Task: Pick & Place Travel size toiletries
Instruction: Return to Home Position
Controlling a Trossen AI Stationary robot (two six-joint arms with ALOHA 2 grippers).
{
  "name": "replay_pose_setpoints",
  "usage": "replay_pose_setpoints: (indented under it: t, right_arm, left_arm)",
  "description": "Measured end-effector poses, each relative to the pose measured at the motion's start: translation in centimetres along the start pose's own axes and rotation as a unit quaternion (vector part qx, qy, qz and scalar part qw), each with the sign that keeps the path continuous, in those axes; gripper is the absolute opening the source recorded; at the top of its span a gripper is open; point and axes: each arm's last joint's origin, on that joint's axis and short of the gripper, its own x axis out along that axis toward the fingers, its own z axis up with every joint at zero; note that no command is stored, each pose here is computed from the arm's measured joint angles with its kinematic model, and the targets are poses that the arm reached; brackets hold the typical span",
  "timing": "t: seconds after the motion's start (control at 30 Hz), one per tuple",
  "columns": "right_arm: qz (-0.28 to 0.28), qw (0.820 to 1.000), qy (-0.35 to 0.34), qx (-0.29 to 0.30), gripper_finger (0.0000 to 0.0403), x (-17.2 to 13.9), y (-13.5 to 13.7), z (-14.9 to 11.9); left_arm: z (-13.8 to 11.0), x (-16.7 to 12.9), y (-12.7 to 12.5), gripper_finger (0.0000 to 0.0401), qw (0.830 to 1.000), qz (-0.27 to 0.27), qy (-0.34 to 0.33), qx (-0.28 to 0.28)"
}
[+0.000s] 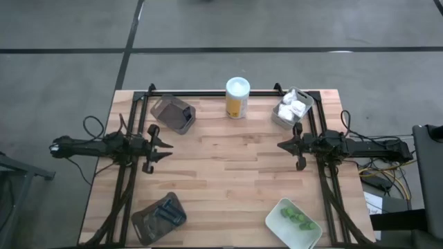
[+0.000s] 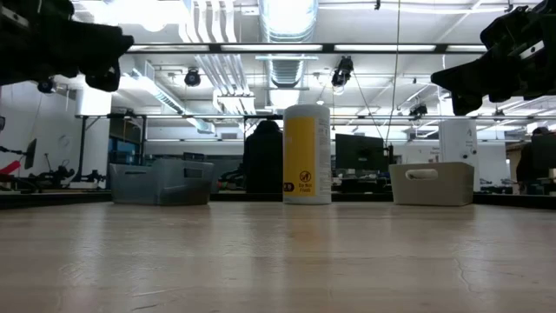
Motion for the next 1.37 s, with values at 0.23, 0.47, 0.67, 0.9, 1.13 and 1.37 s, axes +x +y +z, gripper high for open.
replay_pose_setpoints:
  t: [0.23,0.47,0.67,0.9,1.13,1.37]
  right_arm:
    - [0.000,1.000,0.000,0.001,0.0008,0.0,0.0,0.0]
    - [0.000,1.000,0.000,0.000,0.0008,0.0,0.0,0.0]
    - [0.000,1.000,0.000,0.000,0.0008,0.0,0.0,0.0]
    - [0.000,1.000,0.000,0.001,0.0008,0.0,0.0,0.0]
    - [0.000,1.000,0.000,0.000,0.0008,0.0,0.0,0.0]
    - [0.000,1.000,0.000,0.001,0.0008,0.0,0.0,0.0]
  left_arm:
    - [0.0,-0.1,0.5,0.0114,0.996,0.082,0.006,0.028]
    - [-1.0,-0.1,0.5,0.0114,0.995,0.080,0.056,0.032]
    - [-1.7,-0.2,0.4,0.0114,0.993,0.078,0.090,0.027]
    - [-2.1,-0.3,0.4,0.0114,0.991,0.075,0.108,0.025]
    - [-2.2,-0.3,0.3,0.0115,0.991,0.067,0.114,0.021]
    - [-2.3,-0.3,0.3,0.0115,0.991,0.067,0.116,0.021]
